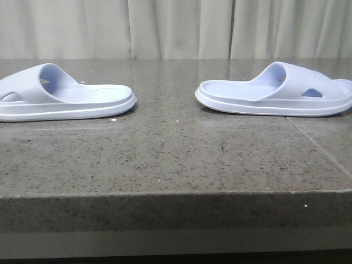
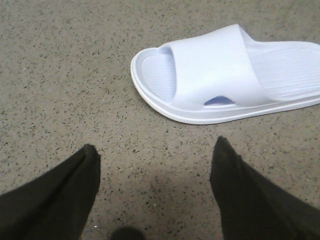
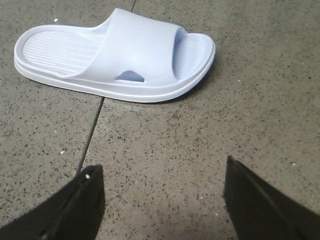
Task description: Insert blue slippers together front up
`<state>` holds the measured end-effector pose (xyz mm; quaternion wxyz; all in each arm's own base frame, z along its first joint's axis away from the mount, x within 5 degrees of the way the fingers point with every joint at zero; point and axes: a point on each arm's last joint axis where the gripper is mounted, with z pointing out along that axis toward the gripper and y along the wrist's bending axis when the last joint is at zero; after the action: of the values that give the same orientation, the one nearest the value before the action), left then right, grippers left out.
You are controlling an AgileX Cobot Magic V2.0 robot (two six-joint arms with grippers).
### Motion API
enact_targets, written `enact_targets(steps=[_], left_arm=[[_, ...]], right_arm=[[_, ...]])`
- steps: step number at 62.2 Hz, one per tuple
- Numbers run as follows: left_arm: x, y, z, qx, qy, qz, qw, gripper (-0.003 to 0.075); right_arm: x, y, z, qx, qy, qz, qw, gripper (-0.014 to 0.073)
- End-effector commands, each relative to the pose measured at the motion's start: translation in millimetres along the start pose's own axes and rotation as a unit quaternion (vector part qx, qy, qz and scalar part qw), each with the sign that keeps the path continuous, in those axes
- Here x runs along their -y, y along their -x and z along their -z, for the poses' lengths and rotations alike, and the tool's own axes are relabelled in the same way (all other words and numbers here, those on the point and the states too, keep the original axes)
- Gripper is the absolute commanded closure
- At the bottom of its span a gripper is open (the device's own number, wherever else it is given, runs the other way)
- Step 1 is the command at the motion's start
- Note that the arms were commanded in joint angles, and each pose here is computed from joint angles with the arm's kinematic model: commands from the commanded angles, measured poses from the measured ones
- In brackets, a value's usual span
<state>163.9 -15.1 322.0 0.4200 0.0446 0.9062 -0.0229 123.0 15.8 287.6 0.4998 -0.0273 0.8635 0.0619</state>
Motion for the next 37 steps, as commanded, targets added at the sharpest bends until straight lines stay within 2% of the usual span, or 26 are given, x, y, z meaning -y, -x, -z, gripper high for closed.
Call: enact_targets(steps=[1, 8, 13, 20, 28, 37], left_arm=[[-5.8, 26.9, 0.3, 0.011, 0.013, 0.009, 1.0, 0.0263], [-18.0, 42.2, -8.1, -0.007, 0.028, 0.038, 0.999, 0.0263], [-26.6, 49.2, -16.6, -0.024, 0.017, 0.055, 0.998, 0.0263], [-38.3, 58.6, -31.9, -0.026, -0.043, 0.088, 0.995, 0.0263], [-55.2, 64.8, -52.8, -0.028, -0.108, 0.134, 0.985, 0.0263], [-71.7, 64.4, -78.9, -0.041, -0.144, 0.174, 0.973, 0.0263]], right_arm=[[-0.2, 15.0, 3.4, 0.044, -0.001, -0.001, 0.999, 0.0067], [-0.2, 15.0, 3.4, 0.044, -0.001, -0.001, 0.999, 0.0067], [-0.2, 15.0, 3.4, 0.044, -0.001, -0.001, 0.999, 0.0067], [-0.2, 15.0, 3.4, 0.044, -0.001, -0.001, 0.999, 0.0067], [-0.2, 15.0, 3.4, 0.044, -0.001, -0.001, 0.999, 0.0067], [-0.2, 15.0, 3.4, 0.044, -0.001, -0.001, 0.999, 0.0067]])
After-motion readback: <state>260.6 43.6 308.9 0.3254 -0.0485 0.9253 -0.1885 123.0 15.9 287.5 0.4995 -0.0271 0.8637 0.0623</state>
